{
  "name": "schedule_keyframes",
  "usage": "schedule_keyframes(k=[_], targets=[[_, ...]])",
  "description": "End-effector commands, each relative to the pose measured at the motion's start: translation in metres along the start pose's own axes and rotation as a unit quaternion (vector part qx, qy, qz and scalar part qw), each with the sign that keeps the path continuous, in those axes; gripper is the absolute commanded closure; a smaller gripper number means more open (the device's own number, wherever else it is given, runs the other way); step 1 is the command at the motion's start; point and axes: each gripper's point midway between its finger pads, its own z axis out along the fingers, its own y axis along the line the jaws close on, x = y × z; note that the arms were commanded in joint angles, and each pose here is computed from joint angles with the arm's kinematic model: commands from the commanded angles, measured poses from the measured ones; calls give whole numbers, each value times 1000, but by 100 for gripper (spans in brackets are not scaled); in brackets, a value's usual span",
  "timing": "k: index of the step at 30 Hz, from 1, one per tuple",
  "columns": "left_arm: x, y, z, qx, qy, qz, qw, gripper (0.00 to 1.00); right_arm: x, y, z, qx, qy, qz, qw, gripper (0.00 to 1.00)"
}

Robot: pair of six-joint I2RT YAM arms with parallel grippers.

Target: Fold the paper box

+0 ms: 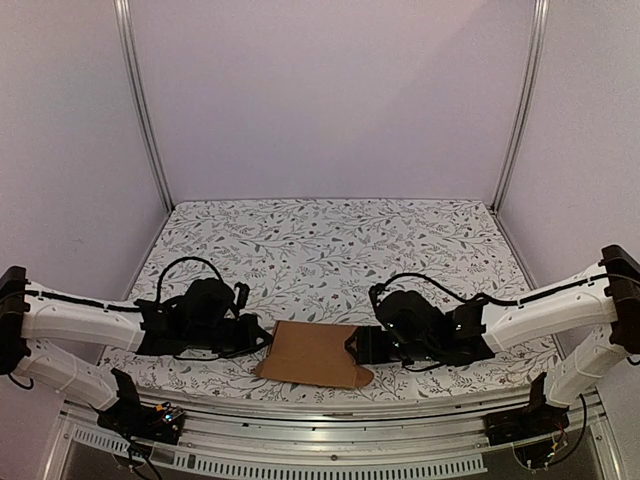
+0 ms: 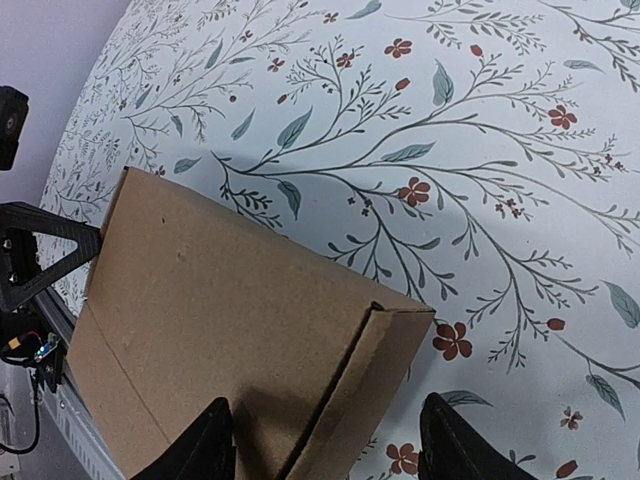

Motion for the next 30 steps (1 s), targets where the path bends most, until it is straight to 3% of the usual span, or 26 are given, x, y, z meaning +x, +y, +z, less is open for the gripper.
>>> schedule_keyframes(k=[1,17,30], targets=[[0,-1,-1,-3,-14,-5,1000,97,1,-1,10,6,1,2,1000,40],[10,-1,10,-7,-4,-9,1000,96,24,-18,39,10,28,27,999,55],[18,-4,16,0,12,2,1000,81,33,-26,45,9,38,38,999,78]])
